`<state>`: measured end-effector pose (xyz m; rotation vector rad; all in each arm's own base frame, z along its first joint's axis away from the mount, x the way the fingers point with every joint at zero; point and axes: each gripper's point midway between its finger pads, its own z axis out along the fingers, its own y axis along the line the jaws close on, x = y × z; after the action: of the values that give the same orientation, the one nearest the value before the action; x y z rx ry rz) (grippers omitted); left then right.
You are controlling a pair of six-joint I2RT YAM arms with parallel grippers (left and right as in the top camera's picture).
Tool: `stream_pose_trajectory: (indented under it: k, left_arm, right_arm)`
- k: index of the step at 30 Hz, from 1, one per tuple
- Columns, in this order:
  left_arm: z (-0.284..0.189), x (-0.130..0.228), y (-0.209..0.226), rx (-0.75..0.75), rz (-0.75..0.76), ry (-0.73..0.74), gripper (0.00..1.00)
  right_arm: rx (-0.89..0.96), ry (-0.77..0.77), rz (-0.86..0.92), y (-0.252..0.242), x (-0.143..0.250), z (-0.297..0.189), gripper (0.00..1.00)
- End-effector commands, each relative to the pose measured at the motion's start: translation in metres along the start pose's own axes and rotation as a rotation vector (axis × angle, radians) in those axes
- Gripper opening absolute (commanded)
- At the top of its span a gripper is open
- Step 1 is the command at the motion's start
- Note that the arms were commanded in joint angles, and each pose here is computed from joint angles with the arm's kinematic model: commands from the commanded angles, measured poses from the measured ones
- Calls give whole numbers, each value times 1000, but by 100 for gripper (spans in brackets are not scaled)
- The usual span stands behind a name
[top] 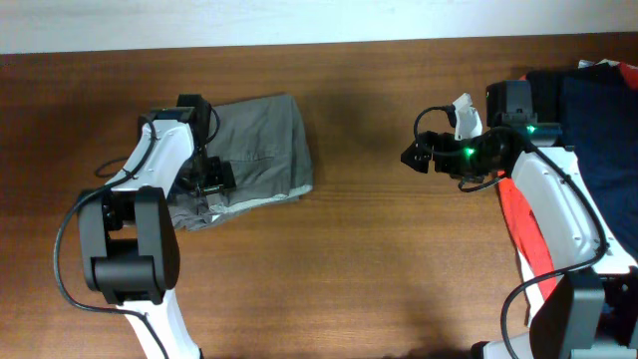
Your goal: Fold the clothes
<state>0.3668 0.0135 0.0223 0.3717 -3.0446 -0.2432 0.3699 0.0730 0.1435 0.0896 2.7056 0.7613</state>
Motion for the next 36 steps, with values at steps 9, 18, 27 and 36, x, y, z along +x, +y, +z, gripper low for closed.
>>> stream_pose_trajectory:
  k: [9,18,27,36]
  left_arm:
    - [60,20,7,-97,15,121,96]
    - [39,7,4,-75,9,69,83]
    - [-77,-11,18,82,23,-232,99]
    - [15,8,18,38,37,-247,99]
  right_arm:
    - [8,-11,-8,-1,-3,-2,98]
    - [8,-11,-8,-1,-3,-2,98]
    - [8,-11,-8,-1,-3,-2,98]
    - [8,-11,-8,-1,-3,-2,98]
